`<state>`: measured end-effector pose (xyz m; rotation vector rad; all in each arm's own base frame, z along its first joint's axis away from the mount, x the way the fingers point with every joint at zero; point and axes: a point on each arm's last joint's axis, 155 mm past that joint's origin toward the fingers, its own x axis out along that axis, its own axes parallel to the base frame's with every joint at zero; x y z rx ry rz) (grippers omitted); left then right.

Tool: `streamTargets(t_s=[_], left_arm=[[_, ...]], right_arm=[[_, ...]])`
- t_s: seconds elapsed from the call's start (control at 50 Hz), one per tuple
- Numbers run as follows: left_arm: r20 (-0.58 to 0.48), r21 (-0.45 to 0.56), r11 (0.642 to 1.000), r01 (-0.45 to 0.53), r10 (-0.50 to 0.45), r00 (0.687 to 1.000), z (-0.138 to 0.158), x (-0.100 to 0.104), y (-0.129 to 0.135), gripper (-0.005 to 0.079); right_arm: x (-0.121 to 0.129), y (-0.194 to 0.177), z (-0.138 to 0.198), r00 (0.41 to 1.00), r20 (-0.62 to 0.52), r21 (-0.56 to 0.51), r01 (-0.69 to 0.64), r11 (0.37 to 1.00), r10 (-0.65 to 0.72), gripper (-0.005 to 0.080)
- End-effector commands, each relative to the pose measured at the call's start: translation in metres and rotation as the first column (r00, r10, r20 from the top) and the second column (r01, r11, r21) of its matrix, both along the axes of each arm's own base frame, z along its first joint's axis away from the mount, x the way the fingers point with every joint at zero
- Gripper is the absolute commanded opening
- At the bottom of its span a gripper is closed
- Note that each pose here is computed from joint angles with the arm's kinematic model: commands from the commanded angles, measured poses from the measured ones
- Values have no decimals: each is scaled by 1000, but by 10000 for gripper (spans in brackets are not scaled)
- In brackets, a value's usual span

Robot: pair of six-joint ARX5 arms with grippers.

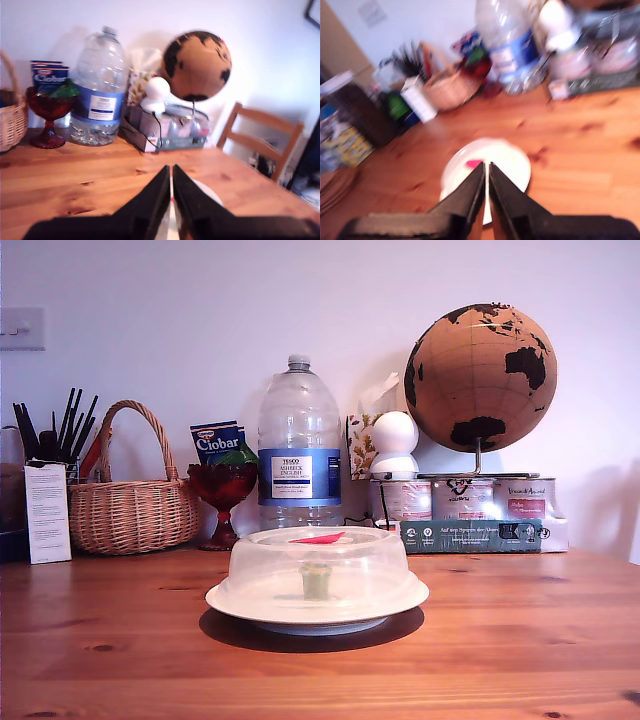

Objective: Lift the plastic dome with your right arm while removing the green coffee capsule from the plate using your left arm.

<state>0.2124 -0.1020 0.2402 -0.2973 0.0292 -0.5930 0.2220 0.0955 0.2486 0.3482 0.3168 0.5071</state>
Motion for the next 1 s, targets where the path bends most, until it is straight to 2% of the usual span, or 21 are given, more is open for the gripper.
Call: streamTargets(t_s=[0.0,0.24,0.54,0.98], left_arm=[[6,46,999,12,-13,1000,1,1,-2,-19],[-33,147,987,67,-63,997,6,10,-10,-19],[-32,297,950,99,-93,995,9,32,-12,-19],[-154,408,881,241,-194,969,-32,61,-33,-19]], right_arm=[[2,6,6,999,-21,5,-33,999,33,-10],[16,19,30,992,-85,18,-91,996,92,-10],[42,43,49,970,-169,24,-176,984,177,-10],[74,107,11,853,-408,35,-341,940,325,-10]])
